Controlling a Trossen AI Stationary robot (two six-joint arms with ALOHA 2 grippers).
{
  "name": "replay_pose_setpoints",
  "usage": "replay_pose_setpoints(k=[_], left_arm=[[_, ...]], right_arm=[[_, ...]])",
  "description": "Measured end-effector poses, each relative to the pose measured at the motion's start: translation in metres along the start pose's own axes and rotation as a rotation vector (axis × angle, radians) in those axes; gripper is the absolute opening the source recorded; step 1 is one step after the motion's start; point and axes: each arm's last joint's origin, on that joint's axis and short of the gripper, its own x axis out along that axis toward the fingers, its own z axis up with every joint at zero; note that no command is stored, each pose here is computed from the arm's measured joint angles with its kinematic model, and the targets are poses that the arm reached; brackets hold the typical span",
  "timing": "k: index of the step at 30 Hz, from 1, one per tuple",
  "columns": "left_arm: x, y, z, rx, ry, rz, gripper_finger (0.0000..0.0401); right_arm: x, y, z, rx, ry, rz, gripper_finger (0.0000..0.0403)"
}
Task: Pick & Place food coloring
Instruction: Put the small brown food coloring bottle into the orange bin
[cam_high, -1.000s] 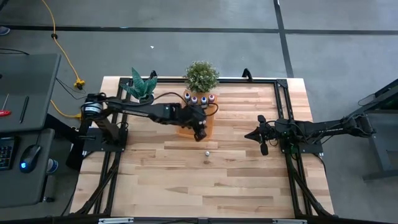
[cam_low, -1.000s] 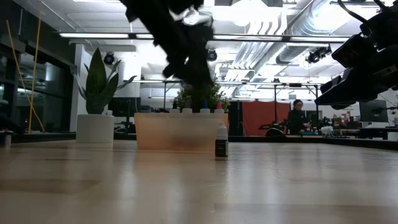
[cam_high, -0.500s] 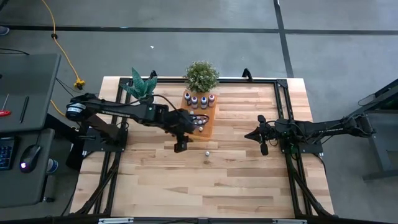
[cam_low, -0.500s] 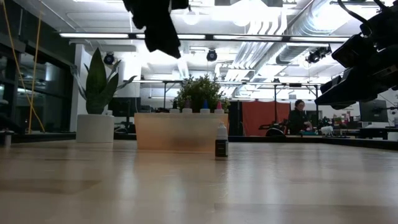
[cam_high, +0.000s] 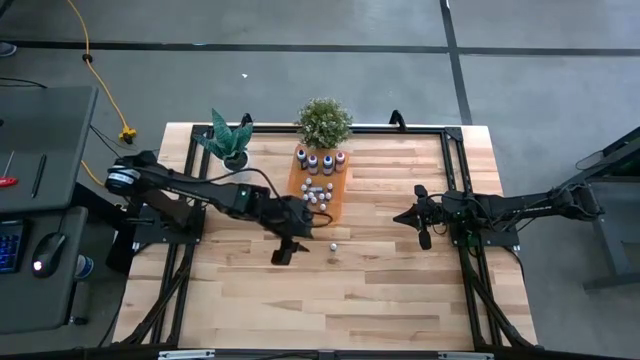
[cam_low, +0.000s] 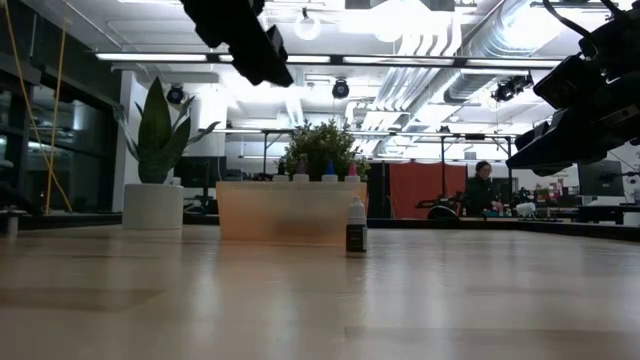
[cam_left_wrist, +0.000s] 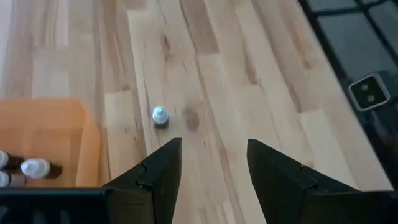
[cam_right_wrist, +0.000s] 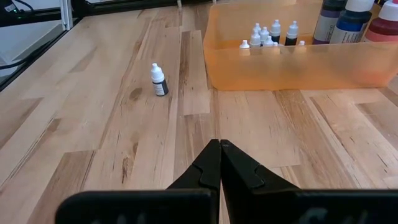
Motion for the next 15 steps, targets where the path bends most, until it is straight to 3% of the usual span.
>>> replay_pose_setpoints(k=[6,15], left_arm=[[0.017,0.003,0.011,0.002,0.076,0.037,0.0191],[0.059,0.012,0.017,0.053,0.110,0.112,0.0260]], right_arm=[[0.000,0.000,0.000,0.000,0.000,0.000,0.0000],[0.000,0.000,0.000,0.000,0.000,0.000,0.0000]])
